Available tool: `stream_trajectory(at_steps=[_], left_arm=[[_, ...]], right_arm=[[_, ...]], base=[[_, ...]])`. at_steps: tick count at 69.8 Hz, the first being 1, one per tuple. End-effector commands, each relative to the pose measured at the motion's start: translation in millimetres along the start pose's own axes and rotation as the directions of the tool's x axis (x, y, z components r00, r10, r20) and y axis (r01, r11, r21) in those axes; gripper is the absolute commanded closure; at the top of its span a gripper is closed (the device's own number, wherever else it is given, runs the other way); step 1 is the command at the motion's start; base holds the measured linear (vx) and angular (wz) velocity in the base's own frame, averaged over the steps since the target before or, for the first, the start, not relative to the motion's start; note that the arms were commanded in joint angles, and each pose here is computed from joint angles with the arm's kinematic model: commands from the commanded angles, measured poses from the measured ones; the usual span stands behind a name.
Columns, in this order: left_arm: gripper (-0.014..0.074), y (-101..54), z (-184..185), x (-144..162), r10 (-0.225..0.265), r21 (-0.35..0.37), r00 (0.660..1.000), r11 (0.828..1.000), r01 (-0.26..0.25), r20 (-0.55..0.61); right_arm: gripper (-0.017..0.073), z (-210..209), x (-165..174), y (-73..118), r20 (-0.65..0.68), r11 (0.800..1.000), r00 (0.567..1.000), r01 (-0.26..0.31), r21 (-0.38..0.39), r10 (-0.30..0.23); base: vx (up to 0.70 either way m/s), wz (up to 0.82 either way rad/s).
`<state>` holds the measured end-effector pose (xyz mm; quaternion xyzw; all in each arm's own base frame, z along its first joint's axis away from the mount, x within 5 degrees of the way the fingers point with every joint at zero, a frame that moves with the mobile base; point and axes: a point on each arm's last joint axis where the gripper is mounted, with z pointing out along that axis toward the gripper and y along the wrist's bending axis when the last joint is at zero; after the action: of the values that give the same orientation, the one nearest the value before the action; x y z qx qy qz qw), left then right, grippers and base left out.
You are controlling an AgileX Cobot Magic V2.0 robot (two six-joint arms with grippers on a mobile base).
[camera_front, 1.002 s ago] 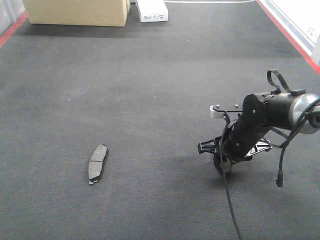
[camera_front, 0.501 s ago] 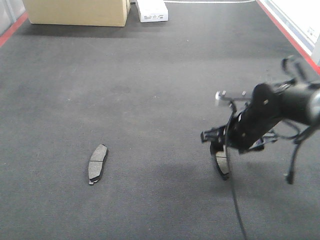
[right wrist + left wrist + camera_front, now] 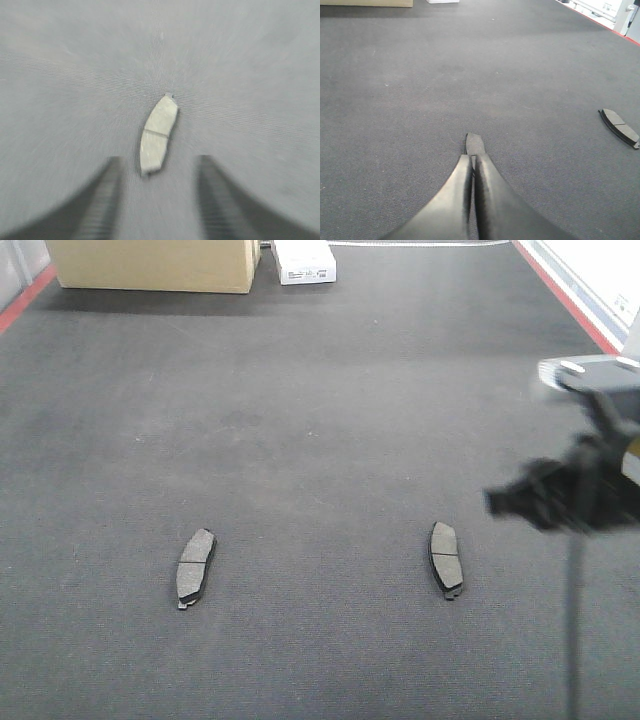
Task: Move and align brake pads A on conveyor
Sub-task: 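Lower the right gripper's brake pad onto the belt beside the first and open, then raise both open grippers away from the two pads on the belt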
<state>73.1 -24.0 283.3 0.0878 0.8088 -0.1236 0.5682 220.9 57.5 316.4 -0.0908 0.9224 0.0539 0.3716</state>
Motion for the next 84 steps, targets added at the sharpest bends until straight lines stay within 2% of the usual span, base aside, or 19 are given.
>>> stream_trajectory(at_steps=[1,10,24,37,84], left_arm=[[0.0601,-2.5,-3,-14,0.002,0.021,0.996,1.0,-0.004,0.093],[0.0601,-2.5,-3,-14,0.002,0.021,0.996,1.0,-0.004,0.093],[0.0601,-2.5,-3,-14,0.002,0.021,0.996,1.0,-0.004,0.093],[0.0601,-2.5,-3,-14,0.002,0.021,0.996,1.0,-0.004,0.093],[0.06,-2.5,-3,-14,0.002,0.021,0.996,1.0,-0.004,0.093]], right_arm=[[0.0444,-31,10,-2.2,0.17,0.999,0.984,0.049,0.011,-0.05],[0.0574,-53,41,-5.0,0.256,0.997,0.963,0.074,0.025,-0.078],[0.0567,-72,80,-8.7,0.352,0.994,0.93,0.094,0.051,-0.106],[0.0566,-77,104,-9.9,0.423,0.994,0.9,0.094,0.052,-0.107],[0.0566,-77,109,-10.1,0.426,0.995,0.899,0.091,0.05,-0.104]], base=[[0.0,0.0],[0.0,0.0],[0.0,0.0],[0.0,0.0],[0.0,0.0]])
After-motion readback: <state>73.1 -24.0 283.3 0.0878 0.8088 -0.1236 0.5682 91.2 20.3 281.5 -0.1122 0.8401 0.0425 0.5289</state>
